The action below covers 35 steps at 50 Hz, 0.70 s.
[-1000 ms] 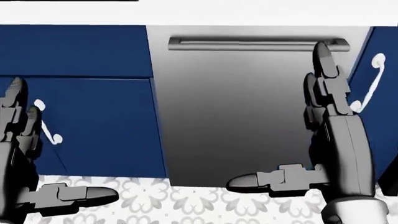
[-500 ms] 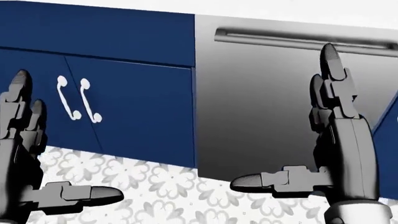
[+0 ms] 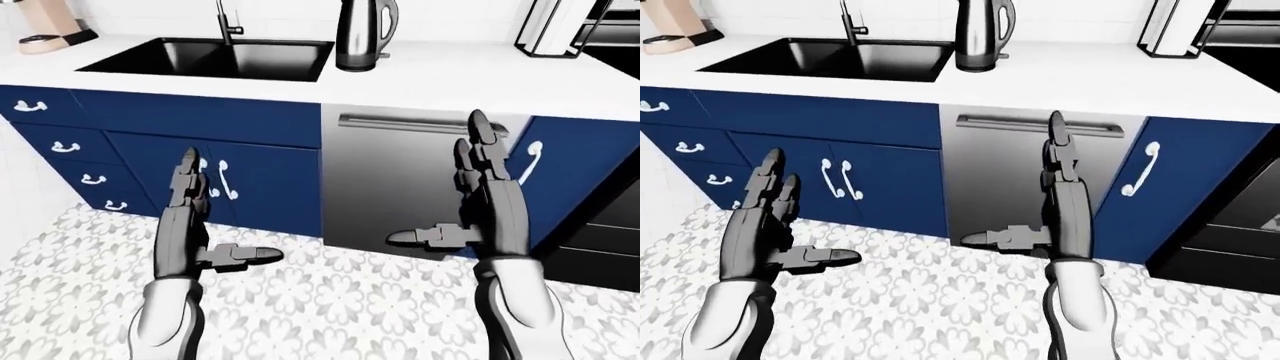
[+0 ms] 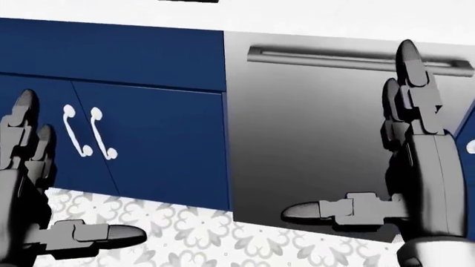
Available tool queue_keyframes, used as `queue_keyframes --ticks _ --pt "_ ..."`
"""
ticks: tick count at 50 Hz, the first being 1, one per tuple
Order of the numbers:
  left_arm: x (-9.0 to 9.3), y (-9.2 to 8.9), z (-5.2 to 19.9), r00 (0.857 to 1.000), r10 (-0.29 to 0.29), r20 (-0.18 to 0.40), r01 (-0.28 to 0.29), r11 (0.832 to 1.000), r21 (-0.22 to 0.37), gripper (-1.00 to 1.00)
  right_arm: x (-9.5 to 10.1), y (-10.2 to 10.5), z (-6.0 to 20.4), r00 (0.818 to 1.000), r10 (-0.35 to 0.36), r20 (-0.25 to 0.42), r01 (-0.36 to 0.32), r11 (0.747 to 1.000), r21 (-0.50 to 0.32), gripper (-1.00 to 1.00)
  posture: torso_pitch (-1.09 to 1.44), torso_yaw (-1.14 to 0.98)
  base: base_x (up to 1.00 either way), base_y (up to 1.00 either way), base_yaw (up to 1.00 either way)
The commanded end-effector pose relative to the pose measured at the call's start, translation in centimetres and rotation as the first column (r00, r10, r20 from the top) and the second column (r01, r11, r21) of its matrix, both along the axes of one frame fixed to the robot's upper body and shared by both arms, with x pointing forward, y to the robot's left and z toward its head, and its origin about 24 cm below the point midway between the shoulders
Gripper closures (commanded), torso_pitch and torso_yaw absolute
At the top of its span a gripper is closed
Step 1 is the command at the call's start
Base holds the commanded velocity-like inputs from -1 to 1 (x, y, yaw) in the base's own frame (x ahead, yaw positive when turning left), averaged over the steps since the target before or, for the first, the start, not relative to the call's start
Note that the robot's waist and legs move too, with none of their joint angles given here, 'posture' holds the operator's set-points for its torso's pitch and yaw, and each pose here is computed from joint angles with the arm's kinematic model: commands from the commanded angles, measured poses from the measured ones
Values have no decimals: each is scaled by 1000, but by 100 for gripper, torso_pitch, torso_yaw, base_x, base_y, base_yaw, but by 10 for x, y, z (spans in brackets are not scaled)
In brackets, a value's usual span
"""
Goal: Press down the lever to turn on the electric kettle.
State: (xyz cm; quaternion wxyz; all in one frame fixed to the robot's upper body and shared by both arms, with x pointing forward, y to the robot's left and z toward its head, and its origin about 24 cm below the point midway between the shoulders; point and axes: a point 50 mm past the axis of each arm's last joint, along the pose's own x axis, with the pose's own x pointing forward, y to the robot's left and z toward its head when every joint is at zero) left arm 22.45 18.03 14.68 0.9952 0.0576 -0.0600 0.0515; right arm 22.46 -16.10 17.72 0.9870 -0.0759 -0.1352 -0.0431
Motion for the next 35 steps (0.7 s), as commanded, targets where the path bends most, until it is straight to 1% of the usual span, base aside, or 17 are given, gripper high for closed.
queue_keyframes --ticks 1,3,4,12,15,19,21,23,25,29,30,33,34,35 --pt "-3 -5 18 994 -26 102 25 1000 11 -100 -5 -2 15 996 -15 90 16 1000 -13 -100 0 0 23 0 0" --pt "-2 -5 17 994 -26 102 25 1000 10 -100 -5 -2 16 996 -15 91 17 1000 -13 -100 0 0 22 0 0" --pt "-2 -5 21 994 -26 103 25 1000 10 -100 -5 -2 16 996 -15 92 17 1000 -13 -100 0 0 23 0 0" --pt "-3 -4 17 994 -23 104 22 1000 9 -100 -6 -1 17 995 -16 96 18 1000 -17 -100 0 0 25 0 0" --pt "-2 -4 23 994 -22 105 21 1000 10 -100 -6 -2 17 995 -17 96 19 1000 -18 -100 0 0 28 0 0" --pt "-4 -4 19 994 -21 107 20 1000 9 -100 -7 -1 18 995 -17 98 19 1000 -18 -100 0 0 28 0 0" --pt "-3 -4 22 994 -22 108 21 1000 8 -100 -6 -1 17 995 -16 97 18 1000 -20 -100 0 0 28 0 0" --pt "-4 -4 17 994 -20 108 19 1000 9 -100 -6 -1 15 996 -16 91 18 1000 -23 -100 0 0 29 0 0" --pt "-4 -3 21 994 -19 109 18 1000 8 -100 -6 -2 15 996 -16 91 18 1000 -22 -100 0 0 29 0 0" --pt "-5 -3 18 994 -18 111 17 1000 7 -100 -7 -2 16 996 -19 91 21 1000 -23 -100 0 0 28 0 0" --pt "-4 -3 23 994 -17 111 16 1000 8 -100 -8 -3 16 995 -25 95 27 999 -21 -100 0 0 29 0 0" --pt "-5 -3 20 993 -18 113 17 1000 8 -100 -9 -4 16 995 -27 97 29 999 -22 -100 0 0 29 0 0" --pt "-4 -4 25 993 -18 113 17 1000 8 -100 -9 -4 17 995 -28 98 30 999 -22 -100 0 0 28 0 0" --pt "-4 -4 25 993 -18 113 17 1000 8 -100 -9 -4 17 995 -28 99 31 999 -22 -100 0 0 28 0 0"
